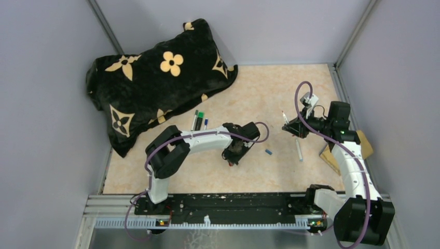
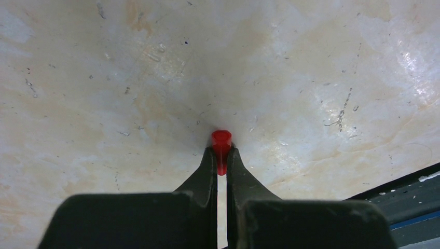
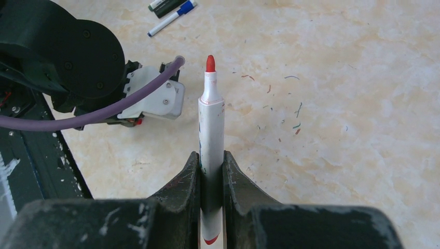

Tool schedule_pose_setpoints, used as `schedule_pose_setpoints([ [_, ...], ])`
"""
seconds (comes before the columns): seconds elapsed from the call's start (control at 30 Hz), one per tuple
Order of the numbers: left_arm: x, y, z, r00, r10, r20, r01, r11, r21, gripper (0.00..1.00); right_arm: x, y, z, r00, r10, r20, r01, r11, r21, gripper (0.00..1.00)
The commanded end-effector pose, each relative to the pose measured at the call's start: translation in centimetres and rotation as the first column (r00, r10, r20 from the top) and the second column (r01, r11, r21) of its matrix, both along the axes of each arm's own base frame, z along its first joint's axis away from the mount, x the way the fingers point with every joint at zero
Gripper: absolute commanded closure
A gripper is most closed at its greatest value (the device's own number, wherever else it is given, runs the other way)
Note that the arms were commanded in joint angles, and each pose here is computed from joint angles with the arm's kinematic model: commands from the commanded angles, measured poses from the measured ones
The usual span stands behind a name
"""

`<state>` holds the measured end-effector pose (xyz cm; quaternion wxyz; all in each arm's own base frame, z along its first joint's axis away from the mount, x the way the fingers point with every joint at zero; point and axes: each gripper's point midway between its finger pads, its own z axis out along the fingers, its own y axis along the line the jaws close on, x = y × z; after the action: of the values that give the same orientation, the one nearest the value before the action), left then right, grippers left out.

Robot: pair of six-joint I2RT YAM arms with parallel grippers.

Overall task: Insert the pens into the pen caps
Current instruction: Insert the pen cap onto the pen.

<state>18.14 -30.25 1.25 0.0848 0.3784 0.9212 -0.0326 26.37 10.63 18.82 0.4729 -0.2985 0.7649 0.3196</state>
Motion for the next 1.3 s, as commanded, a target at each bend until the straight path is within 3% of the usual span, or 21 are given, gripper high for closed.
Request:
schedule_pose_setpoints([
  [0.0,0.7,0.9,-1.0,0.997,0.067,0.032,-0.067,0.998,-0.007,1.0,-0.3,0.4,1.8,0.995,0.056,0.086,-0.058,0.998,0.022,1.0],
  [0.13,3.6,-1.9,4.8,0.97,0.179,0.163,-0.129,0.952,-0.278,1.0,-1.4,1.3,2.2,0.985,0.132,0.112,-0.137,0.99,0.041,1.0],
  [0.23,4.9,-3.5,10.2,0.933,0.28,0.226,-0.13,0.848,-0.514,1.0,-2.4,2.0,2.4,0.973,0.195,0.126,-0.204,0.977,0.068,1.0],
  [0.37,5.5,-4.3,16.7,0.884,0.421,0.203,-0.109,0.608,-0.786,1.0,-3.6,2.8,2.8,0.954,0.266,0.141,-0.283,0.952,0.118,1.0],
  [0.5,5.2,-3.6,22.7,0.845,0.526,0.098,-0.074,0.296,-0.952,1.0,-5.0,4.0,3.6,0.923,0.348,0.162,-0.373,0.915,0.155,1.0],
  [0.73,4.4,-1.8,28.8,0.831,0.545,-0.107,-0.058,-0.107,-0.993,1.0,-7.2,7.3,4.8,0.879,0.466,0.103,-0.476,0.87,0.13,1.0],
  [0.93,3.9,-1.0,32.2,0.839,0.485,-0.249,-0.072,-0.353,-0.933,1.0,-7.6,10.1,7.9,0.858,0.513,0.022,-0.504,0.834,0.226,1.0],
  [1.07,3.4,-0.9,34.2,0.861,0.439,-0.257,-0.042,-0.441,-0.896,1.0,-7.8,11.5,9.9,0.839,0.544,-0.007,-0.524,0.81,0.264,1.0],
  [1.27,3.2,-2.1,35.4,0.892,0.383,-0.24,-0.032,-0.476,-0.879,1.0,-8.0,12.4,10.6,0.819,0.573,-0.04,-0.531,0.781,0.328,1.0],
])
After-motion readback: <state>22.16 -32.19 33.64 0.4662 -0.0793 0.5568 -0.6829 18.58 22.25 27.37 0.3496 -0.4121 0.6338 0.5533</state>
